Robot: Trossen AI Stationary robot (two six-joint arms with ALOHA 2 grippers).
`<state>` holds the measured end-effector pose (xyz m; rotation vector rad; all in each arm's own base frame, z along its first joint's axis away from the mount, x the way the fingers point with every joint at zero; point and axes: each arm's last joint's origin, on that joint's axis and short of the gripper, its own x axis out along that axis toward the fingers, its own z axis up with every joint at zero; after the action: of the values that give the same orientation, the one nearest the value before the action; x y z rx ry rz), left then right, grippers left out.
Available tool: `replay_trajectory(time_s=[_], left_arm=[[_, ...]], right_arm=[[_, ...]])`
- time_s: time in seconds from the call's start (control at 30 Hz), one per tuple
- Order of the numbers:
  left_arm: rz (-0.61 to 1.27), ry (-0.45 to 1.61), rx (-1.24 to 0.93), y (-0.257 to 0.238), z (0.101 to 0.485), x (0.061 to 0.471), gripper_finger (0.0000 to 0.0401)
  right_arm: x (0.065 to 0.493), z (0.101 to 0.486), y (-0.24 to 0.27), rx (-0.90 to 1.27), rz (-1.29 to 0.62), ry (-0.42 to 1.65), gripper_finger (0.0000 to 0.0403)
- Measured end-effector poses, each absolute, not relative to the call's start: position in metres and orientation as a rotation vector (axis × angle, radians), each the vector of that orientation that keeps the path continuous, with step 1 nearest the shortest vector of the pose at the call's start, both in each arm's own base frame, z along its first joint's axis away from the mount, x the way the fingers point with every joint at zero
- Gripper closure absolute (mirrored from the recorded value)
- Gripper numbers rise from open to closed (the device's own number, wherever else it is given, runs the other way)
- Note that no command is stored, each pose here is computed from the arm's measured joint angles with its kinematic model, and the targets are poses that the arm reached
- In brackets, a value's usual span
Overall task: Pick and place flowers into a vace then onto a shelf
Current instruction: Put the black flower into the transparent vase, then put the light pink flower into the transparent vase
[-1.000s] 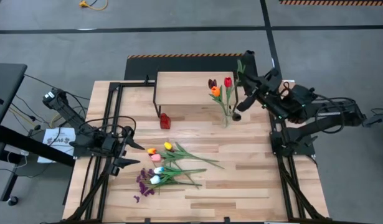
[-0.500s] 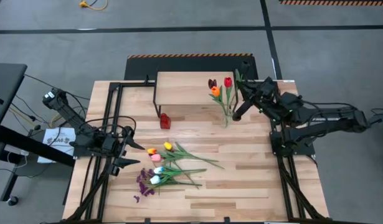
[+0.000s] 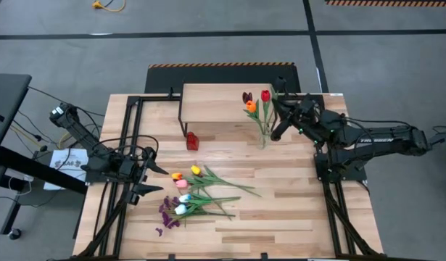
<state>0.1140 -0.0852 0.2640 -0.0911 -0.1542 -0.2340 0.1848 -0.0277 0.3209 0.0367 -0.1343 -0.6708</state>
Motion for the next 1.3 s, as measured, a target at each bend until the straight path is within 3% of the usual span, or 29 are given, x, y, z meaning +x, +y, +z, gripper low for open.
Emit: replay_trajectory(time_s=[0.43,0.83,1.3], left_arm=[[-0.234,-0.152,-0.092,-0.085,0.264,0.114,0.0179],[-0.234,-0.152,-0.091,-0.085,0.264,0.114,0.0179],[-0.234,-0.152,-0.093,-0.085,0.264,0.114,0.0179]], right_arm=[[0.184,0.319,-0.027,0.040,-0.657,0.037,0.0304],[0.173,0.334,-0.026,0.061,-0.647,0.274,0.0303],[0.174,0.345,-0.026,0.054,-0.653,0.203,0.0281]])
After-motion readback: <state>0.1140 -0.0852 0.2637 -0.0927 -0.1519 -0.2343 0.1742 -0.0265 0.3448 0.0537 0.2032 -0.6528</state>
